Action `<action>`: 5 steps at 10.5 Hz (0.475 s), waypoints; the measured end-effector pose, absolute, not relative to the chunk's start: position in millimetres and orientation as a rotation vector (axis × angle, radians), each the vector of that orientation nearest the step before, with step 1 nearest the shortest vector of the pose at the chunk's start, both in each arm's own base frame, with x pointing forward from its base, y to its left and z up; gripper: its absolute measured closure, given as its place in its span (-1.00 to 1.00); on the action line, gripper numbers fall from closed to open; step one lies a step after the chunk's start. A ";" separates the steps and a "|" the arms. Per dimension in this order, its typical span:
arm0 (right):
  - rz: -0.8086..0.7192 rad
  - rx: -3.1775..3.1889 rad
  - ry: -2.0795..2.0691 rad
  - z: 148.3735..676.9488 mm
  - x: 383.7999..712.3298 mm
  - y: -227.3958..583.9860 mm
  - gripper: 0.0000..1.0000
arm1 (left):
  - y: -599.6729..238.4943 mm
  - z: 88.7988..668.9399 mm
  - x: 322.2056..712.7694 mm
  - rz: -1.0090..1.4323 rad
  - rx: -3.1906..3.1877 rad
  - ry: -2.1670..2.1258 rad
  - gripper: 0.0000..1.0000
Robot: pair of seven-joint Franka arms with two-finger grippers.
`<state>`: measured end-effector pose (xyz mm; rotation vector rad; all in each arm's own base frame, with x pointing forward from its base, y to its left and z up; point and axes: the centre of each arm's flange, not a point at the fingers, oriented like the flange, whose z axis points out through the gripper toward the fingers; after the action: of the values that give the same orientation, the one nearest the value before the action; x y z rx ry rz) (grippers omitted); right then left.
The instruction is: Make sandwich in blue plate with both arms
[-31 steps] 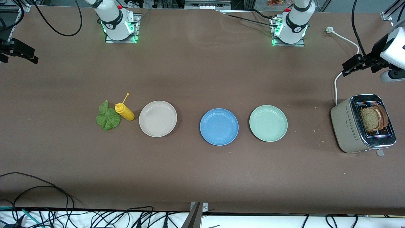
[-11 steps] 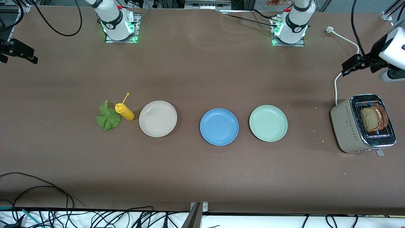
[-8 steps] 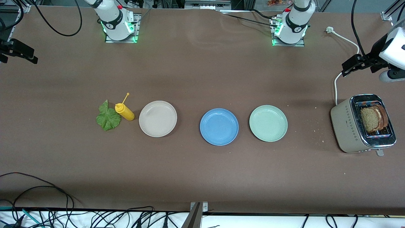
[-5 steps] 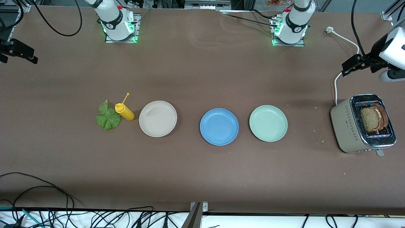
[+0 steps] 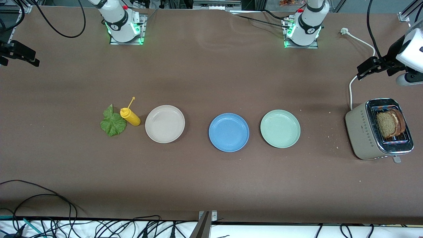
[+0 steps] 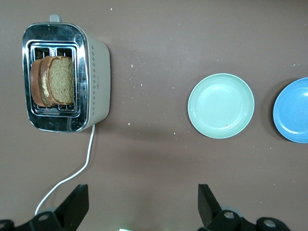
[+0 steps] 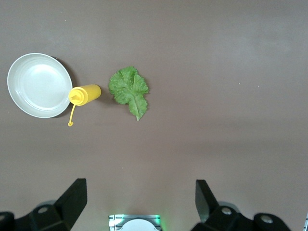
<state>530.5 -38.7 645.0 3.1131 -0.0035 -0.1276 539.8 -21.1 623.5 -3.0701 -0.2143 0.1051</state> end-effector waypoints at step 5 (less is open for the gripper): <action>-0.128 3.113 -0.003 645.0 530.5 -38.7 -1.00 | -19.7 623.2 540.0 0.106 -3.070 -0.218 -1.00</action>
<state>530.5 -38.7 645.0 3.1131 -0.0035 -0.1276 540.0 -19.7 623.2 -3.0699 -0.2184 0.1060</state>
